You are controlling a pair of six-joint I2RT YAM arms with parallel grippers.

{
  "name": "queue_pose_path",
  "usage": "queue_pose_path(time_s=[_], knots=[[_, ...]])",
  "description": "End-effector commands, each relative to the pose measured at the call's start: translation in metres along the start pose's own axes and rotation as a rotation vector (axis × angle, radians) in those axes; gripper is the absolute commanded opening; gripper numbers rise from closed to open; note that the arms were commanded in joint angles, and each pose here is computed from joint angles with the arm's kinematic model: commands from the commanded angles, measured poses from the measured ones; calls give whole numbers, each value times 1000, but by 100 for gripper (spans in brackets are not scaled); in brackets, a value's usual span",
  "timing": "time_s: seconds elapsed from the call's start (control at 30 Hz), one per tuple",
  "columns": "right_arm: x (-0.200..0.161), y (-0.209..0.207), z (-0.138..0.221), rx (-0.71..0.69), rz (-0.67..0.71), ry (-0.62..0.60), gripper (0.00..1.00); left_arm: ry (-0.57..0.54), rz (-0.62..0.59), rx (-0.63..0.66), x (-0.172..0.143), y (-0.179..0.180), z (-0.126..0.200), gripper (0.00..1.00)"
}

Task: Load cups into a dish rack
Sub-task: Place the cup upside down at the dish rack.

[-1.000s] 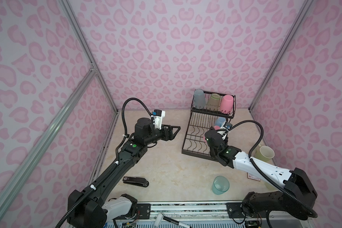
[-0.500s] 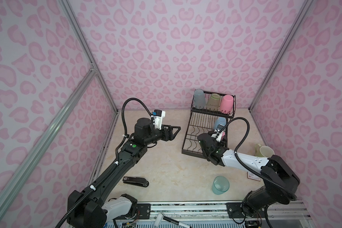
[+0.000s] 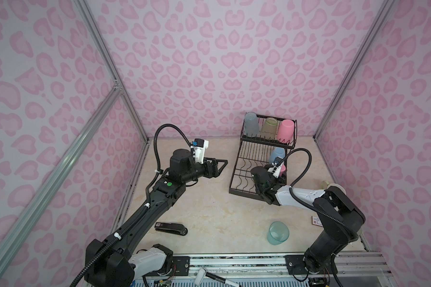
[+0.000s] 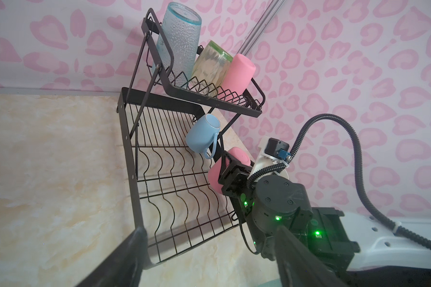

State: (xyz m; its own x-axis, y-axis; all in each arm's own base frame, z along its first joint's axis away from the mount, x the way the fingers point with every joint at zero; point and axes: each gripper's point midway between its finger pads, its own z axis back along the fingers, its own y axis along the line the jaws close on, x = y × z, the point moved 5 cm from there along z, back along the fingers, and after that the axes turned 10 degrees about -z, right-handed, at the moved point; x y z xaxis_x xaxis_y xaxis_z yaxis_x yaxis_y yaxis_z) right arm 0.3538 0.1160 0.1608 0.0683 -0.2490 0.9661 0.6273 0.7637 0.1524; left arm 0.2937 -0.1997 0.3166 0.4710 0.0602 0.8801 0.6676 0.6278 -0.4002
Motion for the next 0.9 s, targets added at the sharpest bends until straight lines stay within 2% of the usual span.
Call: queue_pose_path(time_s=[0.0, 0.3, 0.87], knots=[[-7, 0, -7, -8, -15, -2, 57, -20, -21, -14, 3, -2, 0, 82], [-15, -4, -24, -50, -15, 22, 58, -13, -19, -14, 1, 0, -2, 82], [-24, -3, -40, -94, 51, 125, 66, -20, -22, -19, 3, -2, -1, 81]])
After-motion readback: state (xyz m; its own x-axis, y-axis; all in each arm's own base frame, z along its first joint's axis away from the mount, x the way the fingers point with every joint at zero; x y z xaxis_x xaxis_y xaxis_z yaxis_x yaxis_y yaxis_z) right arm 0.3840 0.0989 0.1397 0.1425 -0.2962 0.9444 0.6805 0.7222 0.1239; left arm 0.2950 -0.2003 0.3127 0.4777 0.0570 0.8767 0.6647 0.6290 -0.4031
